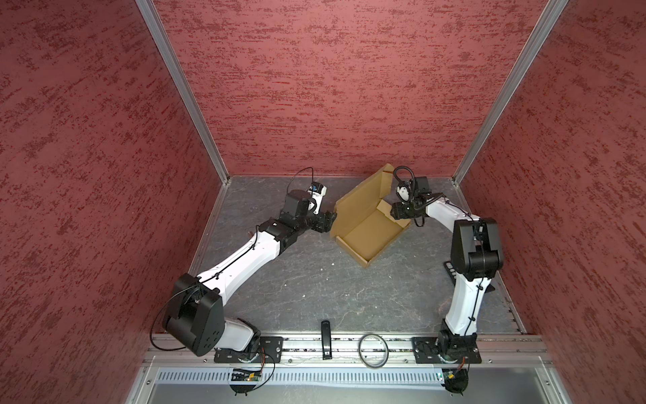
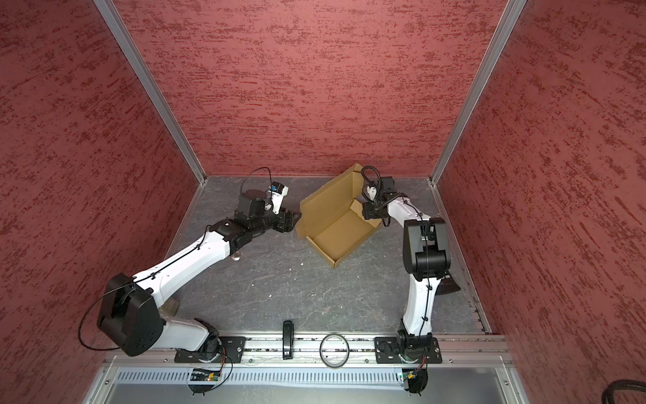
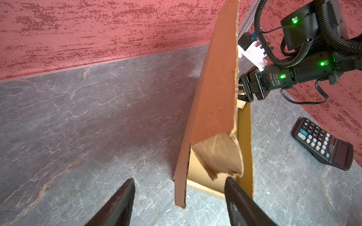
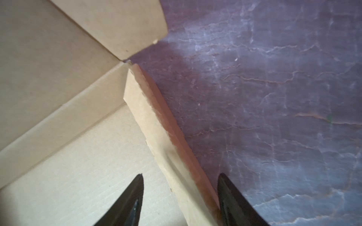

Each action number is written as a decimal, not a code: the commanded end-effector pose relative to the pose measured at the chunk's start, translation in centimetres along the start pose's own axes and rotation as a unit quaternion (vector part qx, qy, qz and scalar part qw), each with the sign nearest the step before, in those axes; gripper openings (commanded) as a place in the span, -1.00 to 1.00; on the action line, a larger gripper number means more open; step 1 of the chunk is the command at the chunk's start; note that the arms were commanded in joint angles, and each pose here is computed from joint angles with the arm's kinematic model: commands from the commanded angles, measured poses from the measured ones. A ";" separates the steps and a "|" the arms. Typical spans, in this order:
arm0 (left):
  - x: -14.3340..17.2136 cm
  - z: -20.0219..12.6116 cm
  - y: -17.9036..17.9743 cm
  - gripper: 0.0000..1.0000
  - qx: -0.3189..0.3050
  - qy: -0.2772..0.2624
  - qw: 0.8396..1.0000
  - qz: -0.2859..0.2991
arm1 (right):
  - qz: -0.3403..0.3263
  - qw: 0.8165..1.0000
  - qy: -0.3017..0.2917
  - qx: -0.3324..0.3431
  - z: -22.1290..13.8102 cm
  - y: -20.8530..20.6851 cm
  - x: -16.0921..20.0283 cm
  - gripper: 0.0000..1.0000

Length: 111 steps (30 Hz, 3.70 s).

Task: Assemble paper box
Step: Fold the bottom flaps of a flat cardboard box at the center of the table.

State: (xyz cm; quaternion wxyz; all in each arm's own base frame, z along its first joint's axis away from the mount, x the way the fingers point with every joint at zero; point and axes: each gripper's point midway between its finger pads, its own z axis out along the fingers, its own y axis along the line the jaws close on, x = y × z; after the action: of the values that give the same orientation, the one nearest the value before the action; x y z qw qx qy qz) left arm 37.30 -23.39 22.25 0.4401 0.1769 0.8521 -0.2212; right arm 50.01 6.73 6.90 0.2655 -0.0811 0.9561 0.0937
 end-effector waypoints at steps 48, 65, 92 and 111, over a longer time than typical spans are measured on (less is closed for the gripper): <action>1.3 -0.2 1.8 0.47 -0.005 -0.010 0.999 -0.032 | -0.034 0.995 0.054 0.077 3.3 -1.3 3.3 -0.71; 2.4 1.3 1.2 0.47 0.014 0.011 0.998 -0.055 | -0.041 0.995 0.046 0.077 3.4 -1.0 3.3 -0.76; 3.9 2.7 0.0 0.46 0.017 0.026 0.998 -0.060 | -0.001 0.996 -0.030 0.079 3.4 -0.8 -0.9 -0.58; 4.6 2.8 1.0 0.46 0.003 0.031 0.997 -0.065 | -0.011 0.995 0.001 0.095 4.8 -1.3 -0.7 -0.67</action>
State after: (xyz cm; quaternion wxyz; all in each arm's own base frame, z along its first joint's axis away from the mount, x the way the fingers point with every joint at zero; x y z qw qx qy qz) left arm 37.00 -23.87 16.94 0.3924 0.1345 0.8751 -0.2492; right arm 53.13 6.90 3.50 0.2820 -0.0665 0.9570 0.0163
